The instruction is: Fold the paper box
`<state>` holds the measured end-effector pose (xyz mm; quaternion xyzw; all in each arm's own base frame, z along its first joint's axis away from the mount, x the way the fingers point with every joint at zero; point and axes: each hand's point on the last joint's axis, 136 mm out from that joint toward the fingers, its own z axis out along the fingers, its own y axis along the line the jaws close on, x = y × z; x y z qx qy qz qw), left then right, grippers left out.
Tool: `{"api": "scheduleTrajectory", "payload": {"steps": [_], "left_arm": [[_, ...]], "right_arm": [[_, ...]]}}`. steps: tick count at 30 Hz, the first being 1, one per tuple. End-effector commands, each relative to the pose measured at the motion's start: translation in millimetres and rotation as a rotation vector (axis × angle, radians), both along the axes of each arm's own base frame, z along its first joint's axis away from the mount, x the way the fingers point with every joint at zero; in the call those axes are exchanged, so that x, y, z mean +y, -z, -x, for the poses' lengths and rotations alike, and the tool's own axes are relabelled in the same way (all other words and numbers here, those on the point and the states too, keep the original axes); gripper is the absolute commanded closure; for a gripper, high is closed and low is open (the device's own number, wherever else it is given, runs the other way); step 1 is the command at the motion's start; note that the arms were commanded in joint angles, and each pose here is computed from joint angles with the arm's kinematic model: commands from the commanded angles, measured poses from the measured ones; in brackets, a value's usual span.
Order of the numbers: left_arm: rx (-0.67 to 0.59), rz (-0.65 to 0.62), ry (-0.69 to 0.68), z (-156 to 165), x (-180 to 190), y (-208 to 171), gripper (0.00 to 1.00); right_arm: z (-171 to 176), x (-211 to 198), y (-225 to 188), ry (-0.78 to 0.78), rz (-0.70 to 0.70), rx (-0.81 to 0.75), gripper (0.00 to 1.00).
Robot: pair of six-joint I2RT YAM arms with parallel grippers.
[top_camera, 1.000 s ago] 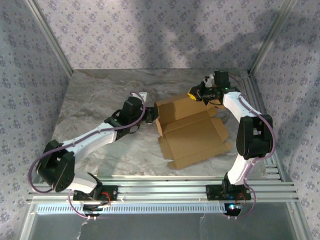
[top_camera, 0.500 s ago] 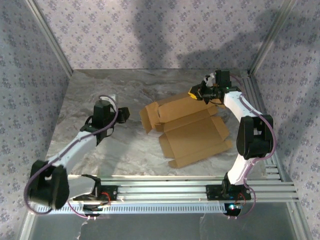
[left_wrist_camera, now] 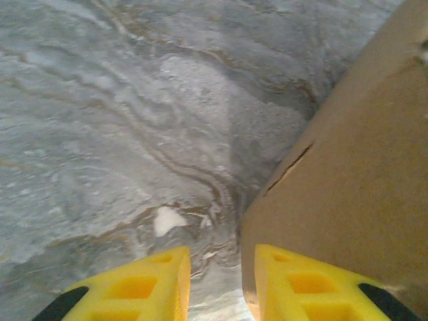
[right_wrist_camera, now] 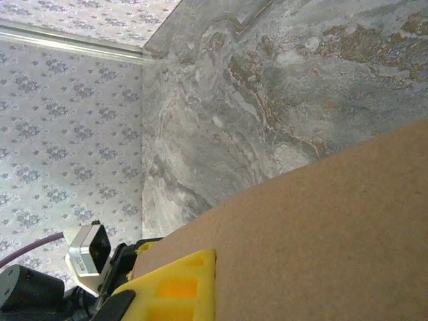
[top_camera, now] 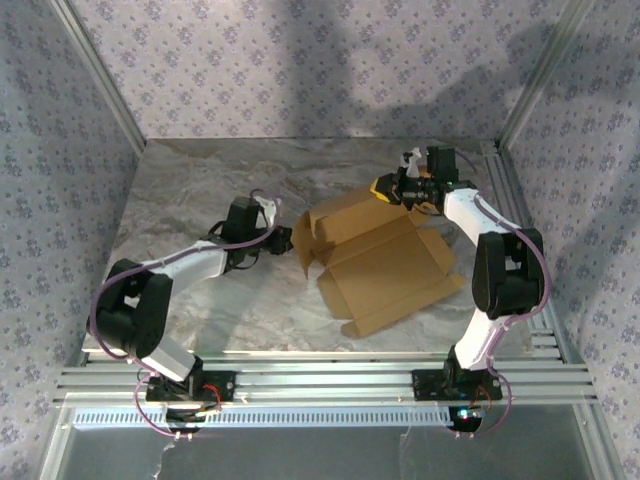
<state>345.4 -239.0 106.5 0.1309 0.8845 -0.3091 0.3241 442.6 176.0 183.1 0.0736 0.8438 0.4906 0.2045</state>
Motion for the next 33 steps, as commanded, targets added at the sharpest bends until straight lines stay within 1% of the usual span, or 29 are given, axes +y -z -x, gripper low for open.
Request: {"api": "scheduleTrajectory", "payload": {"steps": [1,6,14,20,23,25,28,33], "left_arm": [[-0.055,0.029,0.059,10.9,-15.2,-8.7,0.68],[-0.065,0.025,0.090,19.1,-32.9,-3.0,0.65],[-0.179,0.027,0.119,29.6,-44.2,-21.9,0.59],[-0.186,0.039,0.204,36.3,-55.5,-24.0,0.56],[-0.215,0.047,0.233,43.4,-60.5,-32.1,0.53],[-0.229,0.041,0.242,46.1,-61.4,-33.8,0.51],[-0.225,0.030,0.250,45.5,-62.9,-31.3,0.51],[-0.212,0.008,0.236,38.0,-65.8,-24.5,0.50]], "right_arm": [[-4.1,-3.6,-9.3,-0.047,-0.029,-0.105,1.00],[-6.6,-4.1,-6.0,-0.062,-0.049,-0.092,1.00],[-5.2,-5.1,-1.4,-0.065,-0.054,-0.071,1.00],[-6.6,-5.4,0.7,-0.061,-0.051,-0.054,1.00],[-7.1,-6.3,1.1,-0.057,-0.048,-0.047,1.00],[-7.2,-5.6,0.1,-0.059,-0.048,-0.048,1.00],[-7.7,-5.3,-0.3,-0.058,-0.047,-0.044,1.00],[-6.7,-4.0,-1.3,-0.062,-0.048,-0.040,1.00]]}}
